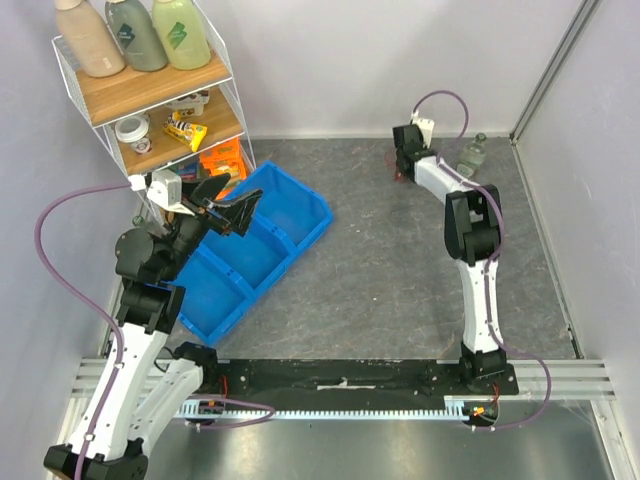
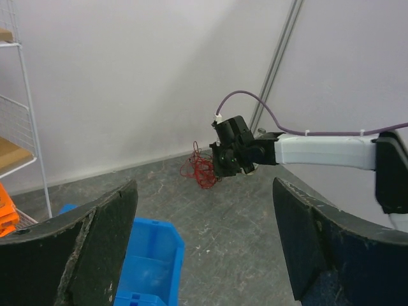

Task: Untangle the cables

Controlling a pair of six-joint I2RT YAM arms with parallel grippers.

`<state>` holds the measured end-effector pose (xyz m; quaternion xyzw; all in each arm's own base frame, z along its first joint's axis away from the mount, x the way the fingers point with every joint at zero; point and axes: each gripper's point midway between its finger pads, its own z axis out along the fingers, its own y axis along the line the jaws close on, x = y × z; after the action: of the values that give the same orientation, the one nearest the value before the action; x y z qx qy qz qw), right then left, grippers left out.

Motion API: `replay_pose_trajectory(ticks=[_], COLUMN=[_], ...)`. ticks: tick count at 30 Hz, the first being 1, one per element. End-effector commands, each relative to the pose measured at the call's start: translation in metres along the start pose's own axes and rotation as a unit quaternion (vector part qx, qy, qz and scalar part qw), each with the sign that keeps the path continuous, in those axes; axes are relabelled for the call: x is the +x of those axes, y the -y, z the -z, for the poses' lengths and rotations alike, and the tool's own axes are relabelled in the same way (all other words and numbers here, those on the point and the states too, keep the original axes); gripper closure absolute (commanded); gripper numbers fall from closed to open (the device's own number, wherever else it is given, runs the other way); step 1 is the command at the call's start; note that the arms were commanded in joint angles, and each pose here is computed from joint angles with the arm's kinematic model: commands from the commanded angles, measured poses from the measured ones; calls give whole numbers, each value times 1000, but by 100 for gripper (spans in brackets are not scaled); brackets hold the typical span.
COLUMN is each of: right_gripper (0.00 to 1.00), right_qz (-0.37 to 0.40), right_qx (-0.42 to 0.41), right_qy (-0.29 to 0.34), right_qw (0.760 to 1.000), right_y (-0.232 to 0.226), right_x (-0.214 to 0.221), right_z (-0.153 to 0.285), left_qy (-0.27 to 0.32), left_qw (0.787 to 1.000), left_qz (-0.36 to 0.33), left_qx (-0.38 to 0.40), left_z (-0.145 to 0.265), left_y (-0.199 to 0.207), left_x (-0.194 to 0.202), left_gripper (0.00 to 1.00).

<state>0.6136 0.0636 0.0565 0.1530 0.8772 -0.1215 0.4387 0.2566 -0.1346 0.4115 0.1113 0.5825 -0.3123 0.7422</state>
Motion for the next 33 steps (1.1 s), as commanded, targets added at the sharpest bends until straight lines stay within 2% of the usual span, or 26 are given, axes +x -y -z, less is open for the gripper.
replay_pose_trajectory(ticks=[1,5,7,8,13,15,17,20,22,24,26,29,33], right_gripper=[100,100,98,97,95,89,74,46,37,33,34,38,41], right_qz=[-6,-24,-14,-13,-8,3,12,39,55,60,62,60,57], right_qx=[-55,-145,-179,-200,-340,-382,-407,-365,-332,-310,-317,-355,-377], right_qy=[22,-1,-30,-41,-109,-111,-96,-38,-10,2,-6,-30,-75], right_qw=[998,989,983,979,934,918,908,929,942,949,946,932,921], right_y=[-3,3,13,16,14,10,12,33,43,48,43,26,14], right_x=[-17,43,85,99,184,199,193,159,139,125,122,137,166], right_z=[90,165,191,205,278,305,323,325,323,321,323,324,317], left_qy=[-19,-84,-136,-142,-175,-185,-200,-220,-238,-259,-287,-340,-382], left_qw=[999,993,984,982,964,960,956,950,943,937,928,904,889], left_qz=[31,70,102,113,172,181,189,196,204,204,204,219,204], left_qx=[20,33,45,51,103,108,104,105,108,117,121,143,149], left_z=[-10,-26,-34,-36,-42,-44,-46,-49,-51,-53,-54,-54,-51], left_y=[4,4,5,7,23,24,21,19,20,26,32,49,69], left_x=[8,33,55,56,75,80,89,99,109,120,134,153,188], left_gripper=[9,9,12,14,15,15,16,16,17,18,20,29,31])
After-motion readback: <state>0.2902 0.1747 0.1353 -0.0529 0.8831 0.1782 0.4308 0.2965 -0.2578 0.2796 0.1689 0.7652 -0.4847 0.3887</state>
